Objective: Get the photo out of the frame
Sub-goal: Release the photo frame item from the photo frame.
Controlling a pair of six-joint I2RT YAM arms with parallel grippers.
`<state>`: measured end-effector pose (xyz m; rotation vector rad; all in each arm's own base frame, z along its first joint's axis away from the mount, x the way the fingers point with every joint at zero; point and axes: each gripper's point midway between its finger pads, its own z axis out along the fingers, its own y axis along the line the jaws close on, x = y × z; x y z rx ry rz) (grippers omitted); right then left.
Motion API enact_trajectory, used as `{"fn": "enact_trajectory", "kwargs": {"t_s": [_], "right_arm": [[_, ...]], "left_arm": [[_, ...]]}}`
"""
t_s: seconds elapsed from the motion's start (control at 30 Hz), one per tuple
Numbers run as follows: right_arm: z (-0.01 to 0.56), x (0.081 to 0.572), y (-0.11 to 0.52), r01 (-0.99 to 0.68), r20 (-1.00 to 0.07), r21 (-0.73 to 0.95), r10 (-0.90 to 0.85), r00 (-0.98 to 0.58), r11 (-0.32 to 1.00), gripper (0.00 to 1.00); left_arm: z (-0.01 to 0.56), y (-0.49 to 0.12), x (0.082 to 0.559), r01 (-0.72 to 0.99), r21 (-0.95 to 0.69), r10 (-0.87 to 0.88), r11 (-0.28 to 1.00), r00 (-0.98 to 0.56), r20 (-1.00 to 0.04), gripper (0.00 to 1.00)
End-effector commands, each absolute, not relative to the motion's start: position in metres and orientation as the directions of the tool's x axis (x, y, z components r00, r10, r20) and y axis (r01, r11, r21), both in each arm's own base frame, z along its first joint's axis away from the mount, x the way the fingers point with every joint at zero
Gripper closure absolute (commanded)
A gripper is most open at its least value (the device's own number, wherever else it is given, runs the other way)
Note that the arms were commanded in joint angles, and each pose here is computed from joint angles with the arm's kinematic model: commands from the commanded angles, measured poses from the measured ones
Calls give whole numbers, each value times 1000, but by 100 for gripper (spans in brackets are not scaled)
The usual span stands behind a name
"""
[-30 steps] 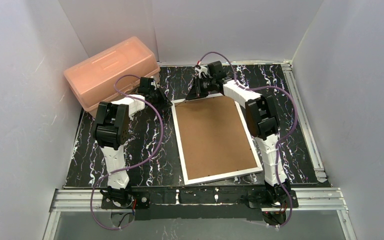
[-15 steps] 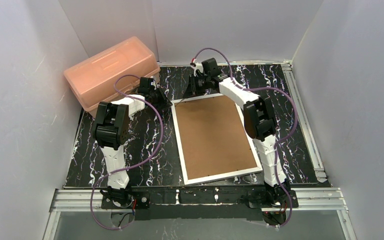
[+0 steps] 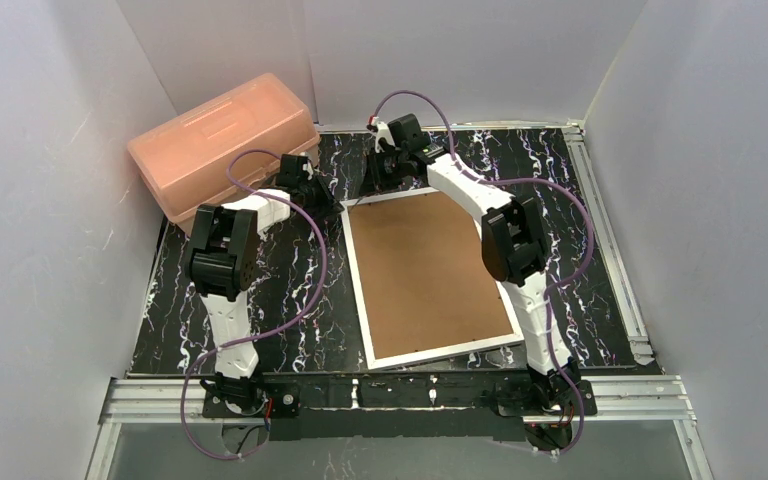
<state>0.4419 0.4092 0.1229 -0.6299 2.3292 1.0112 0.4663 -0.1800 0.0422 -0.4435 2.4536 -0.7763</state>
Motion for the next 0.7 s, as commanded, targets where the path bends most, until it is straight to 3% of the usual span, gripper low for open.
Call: {"fn": "enact_trajectory", "kwargs": {"t_s": [0.0,0.67], "right_arm": [[238,363,499,-784,-759,570,-209,-617,244,99],[236,341,508,-828,-786,445,-294,-544,343,99]], "left_arm": [[47,-245,422,-69,-668,-341,741,-895,-286,91],[42,-252,409,-132,-585,-340,800,-904,-261,92]]}}
